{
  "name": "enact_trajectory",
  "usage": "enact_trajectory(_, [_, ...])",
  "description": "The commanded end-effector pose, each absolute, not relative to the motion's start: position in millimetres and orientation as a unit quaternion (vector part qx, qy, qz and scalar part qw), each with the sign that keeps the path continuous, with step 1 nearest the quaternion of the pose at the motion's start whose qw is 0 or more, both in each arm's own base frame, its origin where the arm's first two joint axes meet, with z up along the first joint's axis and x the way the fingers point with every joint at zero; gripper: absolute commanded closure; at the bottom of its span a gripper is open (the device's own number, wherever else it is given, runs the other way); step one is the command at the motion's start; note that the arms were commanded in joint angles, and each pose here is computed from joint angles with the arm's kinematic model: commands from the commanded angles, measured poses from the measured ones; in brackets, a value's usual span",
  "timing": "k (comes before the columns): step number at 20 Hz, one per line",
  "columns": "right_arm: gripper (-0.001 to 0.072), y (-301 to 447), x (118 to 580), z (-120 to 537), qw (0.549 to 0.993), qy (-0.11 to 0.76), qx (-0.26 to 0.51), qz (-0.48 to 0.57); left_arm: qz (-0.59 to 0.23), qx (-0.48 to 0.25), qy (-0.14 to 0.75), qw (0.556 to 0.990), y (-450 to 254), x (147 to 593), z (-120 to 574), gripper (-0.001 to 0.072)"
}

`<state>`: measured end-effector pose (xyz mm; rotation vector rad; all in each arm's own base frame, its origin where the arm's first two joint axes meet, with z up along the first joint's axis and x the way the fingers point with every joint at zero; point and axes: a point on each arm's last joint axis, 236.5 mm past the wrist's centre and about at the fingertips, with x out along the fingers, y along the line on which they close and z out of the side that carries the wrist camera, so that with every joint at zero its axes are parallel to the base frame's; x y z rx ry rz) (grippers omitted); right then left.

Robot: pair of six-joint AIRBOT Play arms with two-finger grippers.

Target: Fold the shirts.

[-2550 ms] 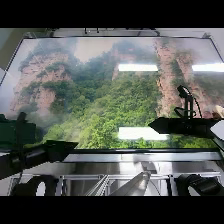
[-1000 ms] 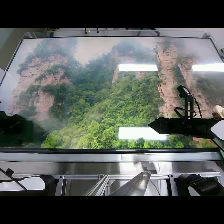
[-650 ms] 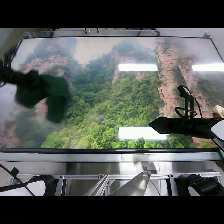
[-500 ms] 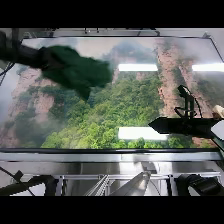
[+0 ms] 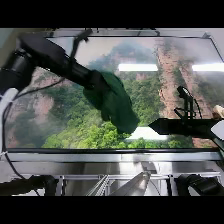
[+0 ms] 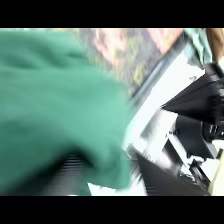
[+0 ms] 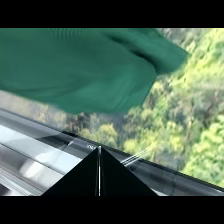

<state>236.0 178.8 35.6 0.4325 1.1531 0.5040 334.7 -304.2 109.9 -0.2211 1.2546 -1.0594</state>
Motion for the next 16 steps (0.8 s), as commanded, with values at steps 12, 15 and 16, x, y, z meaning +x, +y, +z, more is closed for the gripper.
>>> enact_trajectory(12, [0.0211, 164.8, 270.5, -50.0, 0.725, 0.614, 0.243, 0.193, -0.333, -0.138, 0.679, 0.64, -210.6, 301.8, -14.7, -0.0006])
enact_trajectory(15, [0.0211, 204.6, 275.2, -68.5, 0.682, 0.618, 0.295, 0.257, -0.326, -0.15, 0.693, 0.626, -208.9, 287.4, -56.6, 0.0012])
enact_trajectory(16, [0.0211, 217.7, 277.5, -72.2, 0.67, 0.614, 0.315, 0.274, -0.339, -0.156, 0.696, 0.613, -216.7, 283.3, -64.7, 0.0011])
